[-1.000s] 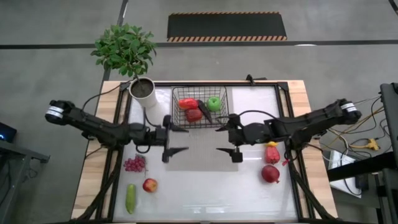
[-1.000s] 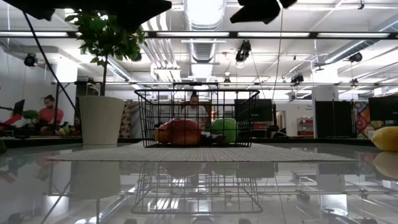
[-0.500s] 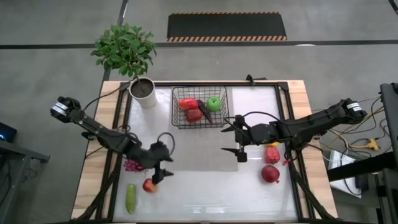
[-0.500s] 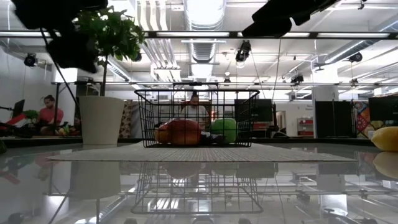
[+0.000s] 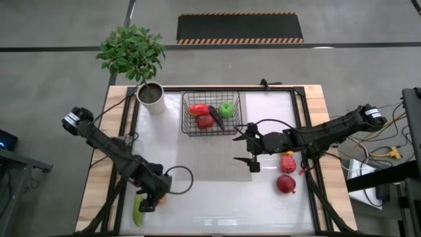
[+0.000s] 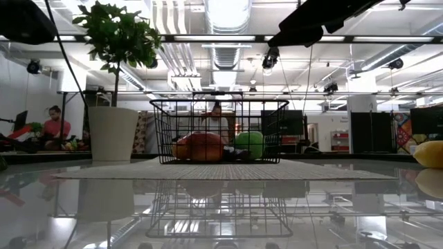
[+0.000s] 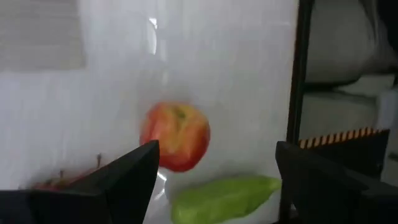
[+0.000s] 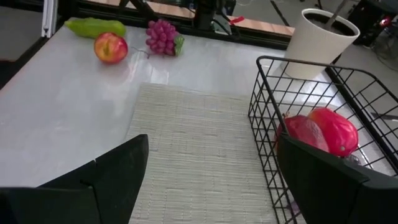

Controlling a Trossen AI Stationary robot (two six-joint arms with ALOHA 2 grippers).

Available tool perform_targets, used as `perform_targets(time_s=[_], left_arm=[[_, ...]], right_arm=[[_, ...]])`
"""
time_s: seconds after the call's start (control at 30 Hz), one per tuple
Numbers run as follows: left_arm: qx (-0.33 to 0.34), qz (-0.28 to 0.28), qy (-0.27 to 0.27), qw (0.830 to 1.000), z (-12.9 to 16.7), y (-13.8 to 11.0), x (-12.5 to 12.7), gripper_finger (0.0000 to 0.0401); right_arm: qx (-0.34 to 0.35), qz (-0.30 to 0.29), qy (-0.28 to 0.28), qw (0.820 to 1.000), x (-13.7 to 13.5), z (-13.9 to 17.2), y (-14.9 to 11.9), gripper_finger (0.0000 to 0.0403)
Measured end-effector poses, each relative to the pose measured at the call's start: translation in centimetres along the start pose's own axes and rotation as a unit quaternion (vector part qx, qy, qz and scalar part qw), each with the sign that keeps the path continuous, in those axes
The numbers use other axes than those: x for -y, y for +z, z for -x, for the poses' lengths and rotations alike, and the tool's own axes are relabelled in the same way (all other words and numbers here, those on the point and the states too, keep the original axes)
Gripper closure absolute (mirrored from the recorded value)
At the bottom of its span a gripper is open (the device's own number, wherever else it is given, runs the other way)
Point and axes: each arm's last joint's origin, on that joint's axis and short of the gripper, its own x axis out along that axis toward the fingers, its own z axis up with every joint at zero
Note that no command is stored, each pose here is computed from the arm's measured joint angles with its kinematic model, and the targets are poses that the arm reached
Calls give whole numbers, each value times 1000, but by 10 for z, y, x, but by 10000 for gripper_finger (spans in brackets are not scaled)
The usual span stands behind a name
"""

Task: Build produce basket
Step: Put the red apple into the wire basket

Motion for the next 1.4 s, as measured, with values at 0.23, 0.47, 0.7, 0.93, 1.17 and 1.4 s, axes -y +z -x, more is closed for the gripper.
perform_targets(time_s=[0.23,0.47,0.7,0.93,1.17,1.4], left_arm=[[-35,-79,43,995,-28,-2,3,98],[-57,-107,60,991,-42,-3,3,98],[-47,-108,60,991,-53,-7,-2,98],[-34,-109,57,992,-63,-9,-6,98],[-36,-109,49,992,-70,-13,-10,98],[-37,-113,49,992,-68,-20,-13,98]], right_arm=[[0,0,0,1000,0,0,0,67],[1,-14,0,1000,0,0,0,67],[0,-17,0,1000,0,0,0,67],[0,-17,0,1000,0,0,0,67],[1,-20,0,1000,0,0,0,67],[3,-24,0,1000,0,0,1,67]])
